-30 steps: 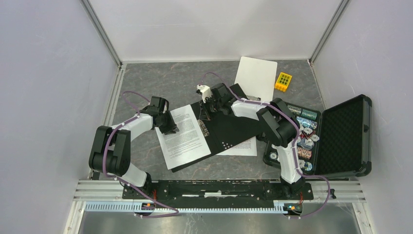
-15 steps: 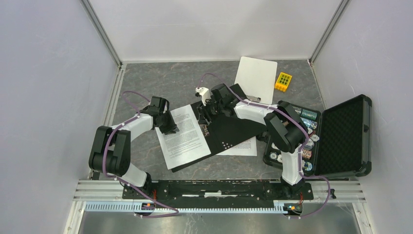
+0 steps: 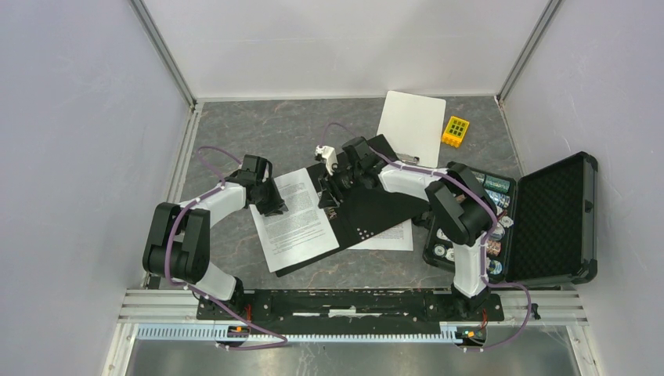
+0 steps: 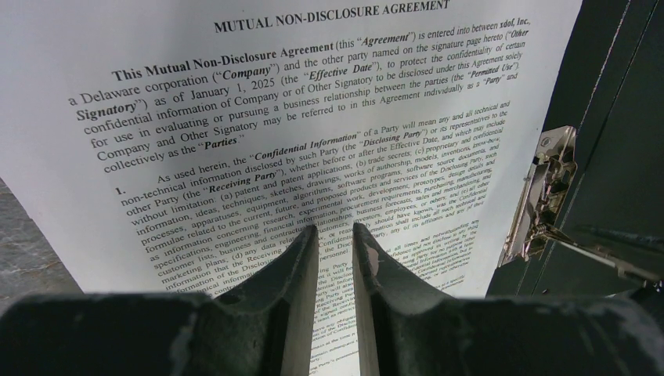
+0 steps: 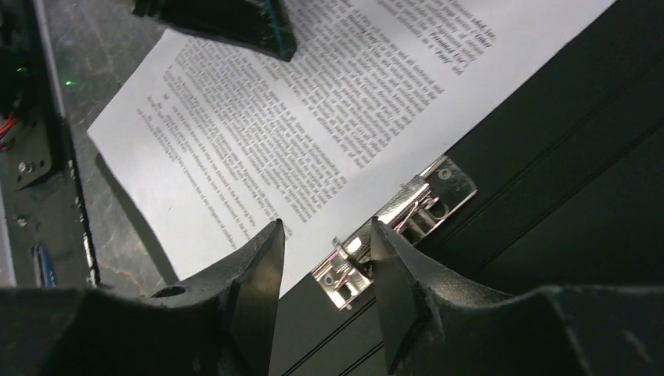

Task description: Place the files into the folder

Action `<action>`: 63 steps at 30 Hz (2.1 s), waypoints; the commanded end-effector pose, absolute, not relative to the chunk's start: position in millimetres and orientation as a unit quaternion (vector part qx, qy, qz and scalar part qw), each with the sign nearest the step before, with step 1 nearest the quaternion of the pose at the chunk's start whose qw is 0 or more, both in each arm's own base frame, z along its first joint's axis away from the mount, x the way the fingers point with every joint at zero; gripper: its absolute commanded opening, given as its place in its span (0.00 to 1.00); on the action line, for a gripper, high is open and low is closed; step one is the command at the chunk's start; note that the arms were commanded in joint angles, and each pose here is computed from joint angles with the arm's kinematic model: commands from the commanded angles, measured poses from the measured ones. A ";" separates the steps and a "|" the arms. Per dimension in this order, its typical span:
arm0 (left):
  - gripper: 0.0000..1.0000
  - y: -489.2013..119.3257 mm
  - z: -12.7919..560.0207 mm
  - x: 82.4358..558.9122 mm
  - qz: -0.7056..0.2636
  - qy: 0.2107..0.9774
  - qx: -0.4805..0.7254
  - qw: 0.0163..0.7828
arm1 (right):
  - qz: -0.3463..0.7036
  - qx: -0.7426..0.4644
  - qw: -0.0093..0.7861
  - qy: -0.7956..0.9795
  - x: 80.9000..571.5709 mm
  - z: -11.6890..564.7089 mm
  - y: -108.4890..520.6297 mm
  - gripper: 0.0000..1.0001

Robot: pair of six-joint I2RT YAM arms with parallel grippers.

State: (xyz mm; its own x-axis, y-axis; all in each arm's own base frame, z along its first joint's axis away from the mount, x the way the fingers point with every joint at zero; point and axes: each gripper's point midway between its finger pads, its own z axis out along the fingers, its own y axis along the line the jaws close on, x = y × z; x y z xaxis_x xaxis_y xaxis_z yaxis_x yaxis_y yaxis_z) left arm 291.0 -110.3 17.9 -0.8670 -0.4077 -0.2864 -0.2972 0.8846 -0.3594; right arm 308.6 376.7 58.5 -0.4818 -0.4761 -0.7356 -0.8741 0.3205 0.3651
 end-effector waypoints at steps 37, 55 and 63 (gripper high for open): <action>1.00 -40.9 64.8 260.4 -0.001 0.932 -0.255 0.256 | 0.263 -0.336 0.401 0.811 290.5 90.1 312.1 0.81; 0.99 -53.7 46.1 250.7 -0.042 0.927 -0.282 0.244 | 0.251 -0.333 0.413 0.809 290.8 92.1 305.1 0.98; 0.97 -67.1 34.2 247.2 -0.075 0.927 -0.293 0.221 | 0.250 -0.335 0.414 0.809 289.9 92.6 304.4 0.97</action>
State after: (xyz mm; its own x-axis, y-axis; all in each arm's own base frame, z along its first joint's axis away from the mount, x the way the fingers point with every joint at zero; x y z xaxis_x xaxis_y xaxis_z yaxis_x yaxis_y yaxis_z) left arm 239.4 -55.3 35.1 -0.7629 -0.5171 -0.3879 -0.4839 0.8548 -0.1877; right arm 285.5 301.2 76.6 -0.4768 -0.3619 -0.8011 -0.7418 0.6546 0.1458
